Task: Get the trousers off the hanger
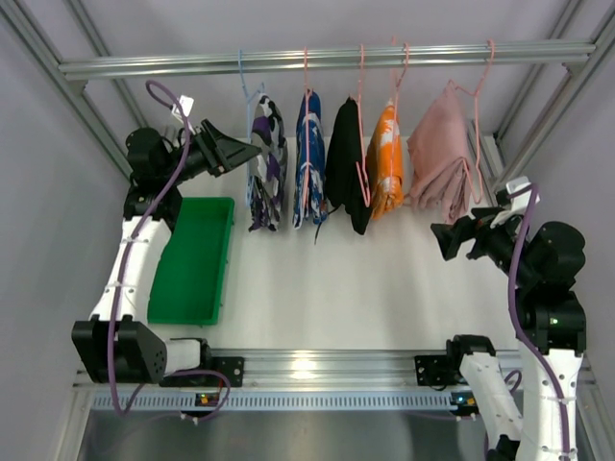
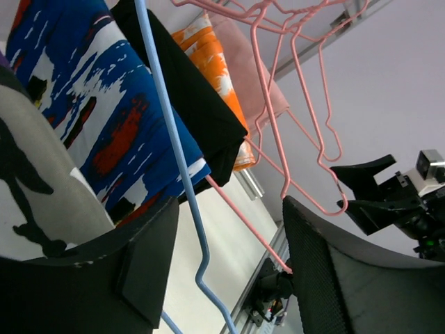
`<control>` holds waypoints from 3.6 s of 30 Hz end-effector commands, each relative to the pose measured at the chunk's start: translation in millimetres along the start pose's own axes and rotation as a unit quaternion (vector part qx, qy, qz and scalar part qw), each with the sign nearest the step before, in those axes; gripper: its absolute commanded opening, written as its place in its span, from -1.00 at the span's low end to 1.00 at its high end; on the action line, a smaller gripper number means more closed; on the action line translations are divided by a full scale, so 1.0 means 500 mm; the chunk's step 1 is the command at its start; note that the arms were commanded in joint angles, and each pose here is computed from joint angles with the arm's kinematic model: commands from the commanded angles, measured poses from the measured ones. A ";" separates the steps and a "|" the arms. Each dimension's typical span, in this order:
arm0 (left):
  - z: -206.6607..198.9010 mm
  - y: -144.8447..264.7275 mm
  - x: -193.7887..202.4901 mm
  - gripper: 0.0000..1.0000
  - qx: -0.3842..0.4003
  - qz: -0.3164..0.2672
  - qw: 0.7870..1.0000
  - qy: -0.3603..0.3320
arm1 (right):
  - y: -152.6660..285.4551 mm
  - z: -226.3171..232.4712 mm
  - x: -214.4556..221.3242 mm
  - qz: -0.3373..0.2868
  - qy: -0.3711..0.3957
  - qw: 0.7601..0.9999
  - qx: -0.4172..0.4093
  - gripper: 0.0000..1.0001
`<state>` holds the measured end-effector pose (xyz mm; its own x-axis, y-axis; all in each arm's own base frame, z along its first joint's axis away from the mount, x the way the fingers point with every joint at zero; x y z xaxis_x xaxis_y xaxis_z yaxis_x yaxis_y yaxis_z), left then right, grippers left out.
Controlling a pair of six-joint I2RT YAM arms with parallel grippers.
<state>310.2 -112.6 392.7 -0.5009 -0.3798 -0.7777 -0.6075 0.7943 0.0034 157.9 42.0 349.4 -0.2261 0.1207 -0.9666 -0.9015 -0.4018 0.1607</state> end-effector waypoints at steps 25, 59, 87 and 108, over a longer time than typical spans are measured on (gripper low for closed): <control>0.016 -0.047 0.017 -0.10 0.055 0.032 0.995 0.073 | -0.001 0.002 -0.020 -0.009 -0.001 1.000 0.000 0.99; -0.133 -0.005 -0.088 -1.00 0.128 -0.041 0.990 -0.034 | 0.002 0.000 -0.019 -0.015 0.009 1.000 0.005 0.99; -0.201 0.083 -0.027 -1.00 0.097 -0.078 0.986 -0.108 | -0.022 0.049 -0.079 -0.060 -0.050 0.993 -0.093 0.99; -0.236 0.034 -0.148 -1.00 0.193 -0.142 0.961 -0.136 | -0.023 0.040 -0.074 -0.061 -0.038 0.994 -0.079 0.99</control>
<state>318.0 -129.2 423.6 -0.5923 -0.5062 -0.6269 -0.5540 0.8208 -0.1393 172.0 59.8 366.2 -0.2454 0.2578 -0.9345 -0.8539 -0.5139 0.0824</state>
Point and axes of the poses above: each gripper's point midway between its finger pads, its own y axis back along the fingers, its own z axis along the line the jaws close on, x = y × z, the point moved 6 cm from there along y, back along the fingers, and after that the axes turned 8 degrees about -y, right-handed, at the moved point
